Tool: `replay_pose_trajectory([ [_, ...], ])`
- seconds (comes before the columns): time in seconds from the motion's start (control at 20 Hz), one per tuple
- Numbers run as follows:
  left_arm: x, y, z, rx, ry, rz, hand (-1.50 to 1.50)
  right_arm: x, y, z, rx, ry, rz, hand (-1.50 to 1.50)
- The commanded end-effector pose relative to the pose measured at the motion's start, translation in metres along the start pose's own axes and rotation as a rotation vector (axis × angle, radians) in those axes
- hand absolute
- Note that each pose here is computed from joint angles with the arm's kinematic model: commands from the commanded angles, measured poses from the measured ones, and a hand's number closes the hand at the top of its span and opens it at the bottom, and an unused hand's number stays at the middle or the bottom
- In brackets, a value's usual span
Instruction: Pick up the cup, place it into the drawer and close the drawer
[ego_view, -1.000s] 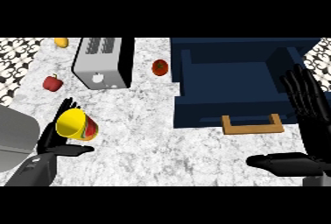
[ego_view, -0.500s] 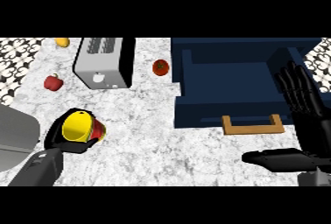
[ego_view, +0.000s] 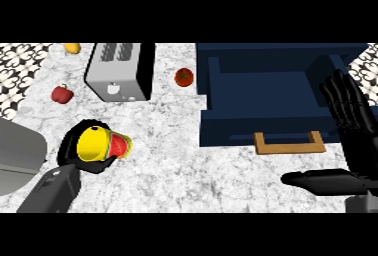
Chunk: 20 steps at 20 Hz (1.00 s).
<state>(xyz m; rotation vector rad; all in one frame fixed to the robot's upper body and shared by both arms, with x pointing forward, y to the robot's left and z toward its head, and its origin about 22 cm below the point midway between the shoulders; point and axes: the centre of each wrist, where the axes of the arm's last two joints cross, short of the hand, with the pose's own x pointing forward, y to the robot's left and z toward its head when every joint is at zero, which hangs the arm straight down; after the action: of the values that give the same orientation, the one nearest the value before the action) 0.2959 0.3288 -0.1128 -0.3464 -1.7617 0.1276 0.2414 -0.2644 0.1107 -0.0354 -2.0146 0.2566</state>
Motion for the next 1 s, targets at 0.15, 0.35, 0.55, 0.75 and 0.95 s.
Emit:
replay_pose_trajectory([
  [0.15, -0.028, -0.019, 0.03, 0.202, -0.282, 0.0, 1.5, 0.001, -0.006, 0.006, -0.005, 0.002, 0.014, -1.5],
  [0.35, -0.008, -0.02, -0.006, 0.143, -0.343, 0.044, 1.5, 0.0, -0.019, 0.001, -0.017, 0.029, 0.018, -1.5],
  [0.55, 0.006, -0.039, -0.039, 0.037, -0.357, 0.041, 1.5, 0.002, -0.005, 0.001, -0.026, 0.017, 0.028, -1.5],
  [0.75, 0.032, -0.065, -0.079, -0.048, -0.36, 0.026, 1.5, 0.007, -0.006, 0.01, -0.045, 0.019, 0.023, -1.5],
  [0.95, 0.047, -0.108, -0.11, -0.095, -0.376, -0.046, 1.5, 0.004, 0.002, 0.02, -0.027, 0.028, 0.026, -1.5],
])
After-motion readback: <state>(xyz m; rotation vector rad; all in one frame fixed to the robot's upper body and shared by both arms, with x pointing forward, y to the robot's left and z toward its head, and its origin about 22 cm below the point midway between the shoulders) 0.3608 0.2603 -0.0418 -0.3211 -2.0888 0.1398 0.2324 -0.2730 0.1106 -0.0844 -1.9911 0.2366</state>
